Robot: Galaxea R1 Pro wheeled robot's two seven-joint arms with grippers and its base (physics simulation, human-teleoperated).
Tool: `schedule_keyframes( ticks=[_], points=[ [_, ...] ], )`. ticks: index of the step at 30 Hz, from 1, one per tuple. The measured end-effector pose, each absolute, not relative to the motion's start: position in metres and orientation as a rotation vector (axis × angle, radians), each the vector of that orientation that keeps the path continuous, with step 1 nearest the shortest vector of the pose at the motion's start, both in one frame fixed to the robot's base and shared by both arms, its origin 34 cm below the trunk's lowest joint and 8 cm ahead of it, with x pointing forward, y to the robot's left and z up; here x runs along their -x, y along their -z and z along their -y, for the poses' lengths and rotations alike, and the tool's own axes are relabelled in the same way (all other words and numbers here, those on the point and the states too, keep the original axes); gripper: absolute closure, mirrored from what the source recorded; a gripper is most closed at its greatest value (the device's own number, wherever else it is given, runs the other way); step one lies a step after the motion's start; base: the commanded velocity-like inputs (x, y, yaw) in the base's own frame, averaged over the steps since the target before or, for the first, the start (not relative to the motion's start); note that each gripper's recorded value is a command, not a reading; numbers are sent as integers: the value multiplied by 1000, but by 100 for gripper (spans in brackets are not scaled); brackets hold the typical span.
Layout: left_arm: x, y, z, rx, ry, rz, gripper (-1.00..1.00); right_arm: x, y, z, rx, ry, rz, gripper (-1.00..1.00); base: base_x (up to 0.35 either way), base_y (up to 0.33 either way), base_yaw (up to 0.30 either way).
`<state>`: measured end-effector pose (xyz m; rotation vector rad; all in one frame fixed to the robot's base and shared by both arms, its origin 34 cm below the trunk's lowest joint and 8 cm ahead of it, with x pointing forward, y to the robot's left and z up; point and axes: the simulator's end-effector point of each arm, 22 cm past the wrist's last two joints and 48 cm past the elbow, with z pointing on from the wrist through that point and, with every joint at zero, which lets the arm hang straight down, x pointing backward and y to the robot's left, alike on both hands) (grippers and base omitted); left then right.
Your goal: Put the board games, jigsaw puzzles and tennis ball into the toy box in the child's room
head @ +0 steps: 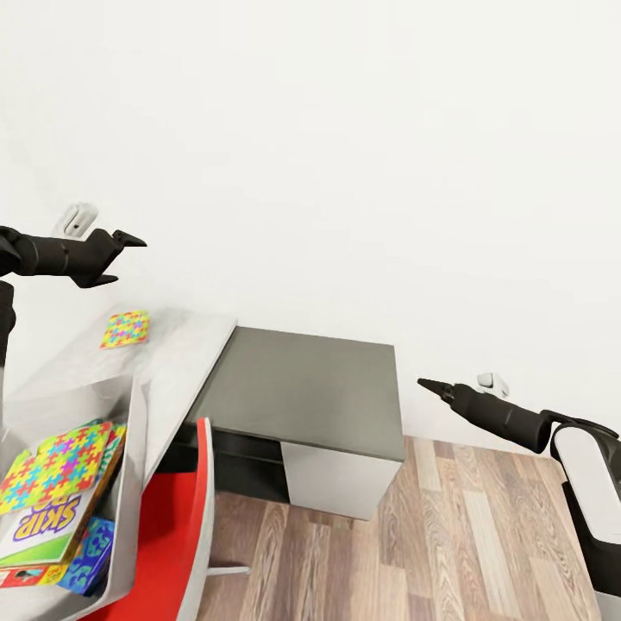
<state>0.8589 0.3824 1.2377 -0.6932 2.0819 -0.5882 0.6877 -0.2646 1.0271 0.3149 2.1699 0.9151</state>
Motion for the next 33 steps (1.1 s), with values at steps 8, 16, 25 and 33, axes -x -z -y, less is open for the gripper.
schedule_keyframes(
  ticks=[8,16,25,33],
  points=[
    [-859,-1237,-382,693,588,-2083,-100,-687,-1027,264,-315,-918,-2169,-100,40,-25,0],
    [-851,-1245,-387,649,560,-2080,-100,-695,-1041,266,-330,-940,-2127,-100,0,0,0],
    [-849,-1262,-380,606,560,-2048,-100,-695,-1041,266,-330,-940,-2127,-100,0,0,0],
    [-846,-1276,-374,569,560,-2020,-100,-695,-1041,266,-330,-940,-2127,-100,0,0,0]
  ],
)
